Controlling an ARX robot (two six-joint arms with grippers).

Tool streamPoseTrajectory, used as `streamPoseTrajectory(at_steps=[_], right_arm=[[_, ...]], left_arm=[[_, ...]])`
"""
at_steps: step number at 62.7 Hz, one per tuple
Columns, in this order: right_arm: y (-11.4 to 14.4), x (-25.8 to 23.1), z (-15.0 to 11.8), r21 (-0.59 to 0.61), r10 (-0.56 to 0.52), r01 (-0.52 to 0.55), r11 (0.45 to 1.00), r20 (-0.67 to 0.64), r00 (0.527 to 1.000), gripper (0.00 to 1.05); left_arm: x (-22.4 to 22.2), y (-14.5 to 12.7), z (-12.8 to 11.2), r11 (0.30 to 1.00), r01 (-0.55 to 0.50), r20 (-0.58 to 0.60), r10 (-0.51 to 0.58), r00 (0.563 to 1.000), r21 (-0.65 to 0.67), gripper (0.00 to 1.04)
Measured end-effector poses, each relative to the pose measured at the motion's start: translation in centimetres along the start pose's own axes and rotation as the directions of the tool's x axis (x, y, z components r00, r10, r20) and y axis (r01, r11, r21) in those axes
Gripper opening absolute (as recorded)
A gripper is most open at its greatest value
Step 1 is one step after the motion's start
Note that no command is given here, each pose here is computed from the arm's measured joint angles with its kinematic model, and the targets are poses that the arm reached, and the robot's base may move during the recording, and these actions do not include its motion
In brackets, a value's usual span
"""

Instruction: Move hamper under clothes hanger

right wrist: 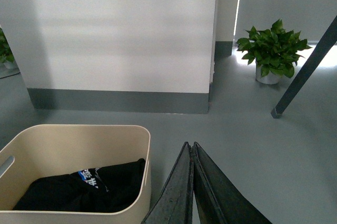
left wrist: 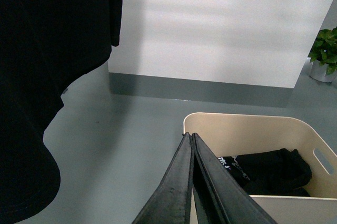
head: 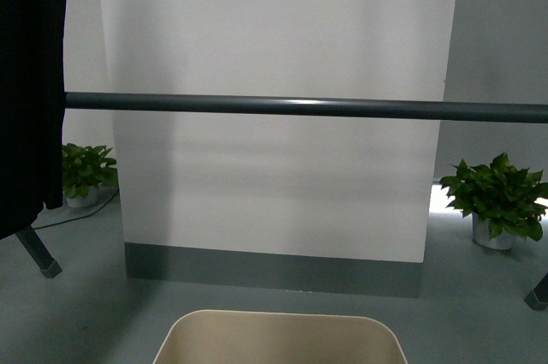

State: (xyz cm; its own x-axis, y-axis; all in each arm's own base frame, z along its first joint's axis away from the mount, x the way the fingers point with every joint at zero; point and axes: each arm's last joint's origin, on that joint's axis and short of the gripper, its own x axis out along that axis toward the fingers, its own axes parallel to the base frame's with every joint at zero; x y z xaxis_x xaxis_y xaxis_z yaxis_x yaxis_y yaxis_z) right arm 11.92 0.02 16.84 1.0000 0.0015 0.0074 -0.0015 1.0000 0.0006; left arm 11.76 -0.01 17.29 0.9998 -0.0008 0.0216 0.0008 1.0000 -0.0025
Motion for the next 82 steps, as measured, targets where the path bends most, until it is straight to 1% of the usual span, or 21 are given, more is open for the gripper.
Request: streamPoseTrajectory(at_steps=[32,34,36,40,47,72,73,76,78,82], right_arm=[[0.0,-1.0,0.0,0.000,0.000,0.000,1.000,0.002,1.000,0.02],[0.0,-1.1,0.0,0.000,0.000,0.000,1.000,0.002,1.000,0.02],[0.0,-1.3,-0.1,0.000,0.000,0.000,1.000,-0.002,1.000,0.02],[0.0,-1.8,-0.5,0.000,0.001,-0.001,1.000,-0.035,0.999,0.02],[0.0,-2.2,-0.3,0.000,0.001,-0.001,1.000,-0.001,1.000,0.02],[0.0,-2.2,-0.3,0.000,0.002,-0.002,1.000,-0.005,1.000,0.02],[0.0,-2.2,-0.3,0.000,0.002,-0.002,1.000,-0.005,1.000,0.02],[0.0,-2.2,-0.3,-0.001,0.001,-0.001,1.000,-0.005,1.000,0.03],[0.0,-2.2,-0.3,-0.001,0.002,-0.002,1.000,-0.005,1.000,0.09],[0.0,-2.2,-0.3,-0.001,0.001,-0.001,1.000,-0.005,1.000,0.25]], left_arm=[[-1.0,0.0,0.0,1.000,0.000,0.000,0.000,1.000,0.000,0.04],[-1.5,0.0,-0.4,1.000,0.001,-0.029,-0.001,1.000,0.000,0.04],[-1.7,0.0,-0.5,1.000,0.001,-0.033,-0.001,0.999,0.000,0.04],[-2.0,0.0,-0.3,1.000,0.000,-0.009,0.000,1.000,0.000,0.04],[-2.1,0.0,-0.3,1.000,0.000,-0.008,0.000,1.000,0.000,0.04],[-2.1,0.0,-0.3,1.000,0.000,-0.006,0.000,1.000,0.000,0.04],[-2.1,0.0,-0.3,1.000,0.000,-0.006,0.000,1.000,-0.001,0.05],[-2.1,0.0,-0.3,1.000,0.000,-0.006,0.000,1.000,0.000,0.16],[-2.1,0.0,-0.3,1.000,0.000,-0.006,0.000,1.000,0.000,0.25],[-2.1,0.0,-0.3,1.000,0.000,-0.006,0.000,1.000,0.000,0.39]])
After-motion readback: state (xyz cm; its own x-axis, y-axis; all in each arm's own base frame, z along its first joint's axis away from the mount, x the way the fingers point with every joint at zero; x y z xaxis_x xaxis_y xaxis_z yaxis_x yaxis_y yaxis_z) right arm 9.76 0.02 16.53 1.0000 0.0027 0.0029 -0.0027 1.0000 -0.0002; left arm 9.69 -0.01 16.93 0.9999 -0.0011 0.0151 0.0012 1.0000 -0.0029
